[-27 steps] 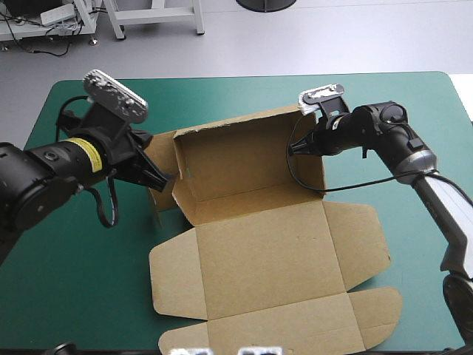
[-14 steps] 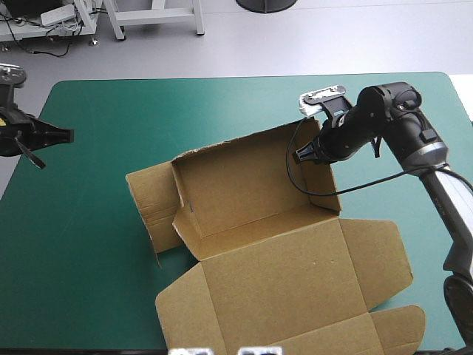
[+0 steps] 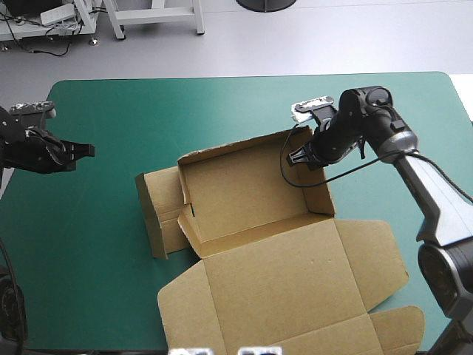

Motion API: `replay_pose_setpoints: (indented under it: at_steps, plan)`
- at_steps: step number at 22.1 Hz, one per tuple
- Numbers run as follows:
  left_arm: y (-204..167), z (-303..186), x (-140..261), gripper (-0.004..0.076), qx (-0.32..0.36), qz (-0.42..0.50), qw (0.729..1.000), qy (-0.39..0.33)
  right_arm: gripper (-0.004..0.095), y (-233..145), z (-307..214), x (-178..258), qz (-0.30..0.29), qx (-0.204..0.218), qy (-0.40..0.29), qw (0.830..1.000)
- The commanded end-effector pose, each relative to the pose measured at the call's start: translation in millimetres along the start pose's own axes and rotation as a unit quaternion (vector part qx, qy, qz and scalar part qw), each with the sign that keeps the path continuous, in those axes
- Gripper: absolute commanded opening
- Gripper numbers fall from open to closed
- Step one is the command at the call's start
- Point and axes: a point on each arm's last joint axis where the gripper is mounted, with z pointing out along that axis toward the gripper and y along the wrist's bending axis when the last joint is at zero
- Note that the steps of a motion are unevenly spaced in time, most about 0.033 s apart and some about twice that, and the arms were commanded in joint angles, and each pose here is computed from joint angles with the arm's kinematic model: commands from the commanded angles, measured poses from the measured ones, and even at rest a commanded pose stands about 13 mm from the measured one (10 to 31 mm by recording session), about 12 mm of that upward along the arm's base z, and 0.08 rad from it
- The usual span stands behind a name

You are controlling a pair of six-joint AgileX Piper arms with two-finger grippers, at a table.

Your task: Fold the box

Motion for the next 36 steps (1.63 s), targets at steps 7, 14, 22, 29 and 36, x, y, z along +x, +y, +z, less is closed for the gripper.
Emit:
replay_pose_setpoints:
  at_steps: [7,14,22,29,36]
  plan:
    - [-6,-9,-10,-0.0003,0.025,0.004,0.998,-0.058,-0.0013,-7,32,-17,0.0,-0.007,0.006,1.0]
    - [-6,-3,-10,-0.0003,0.034,0.005,0.998,-0.048,0.0305,-7,-22,-39,-0.03,0.04,-0.059,0.997]
    - [-8,-4,-10,-0.0003,0.045,0.005,0.998,-0.049,0.0648,-6,-37,-36,-0.034,0.054,-0.072,0.995]
    - [-8,-4,-10,-0.0003,0.044,0.006,0.998,-0.048,0.0648,-3,-44,-30,-0.041,0.053,-0.074,0.995]
    - [-8,-4,-11,-0.0003,0.045,0.006,0.998,-0.05,0.0648,2,3,-20,-0.048,0.043,-0.001,0.998]
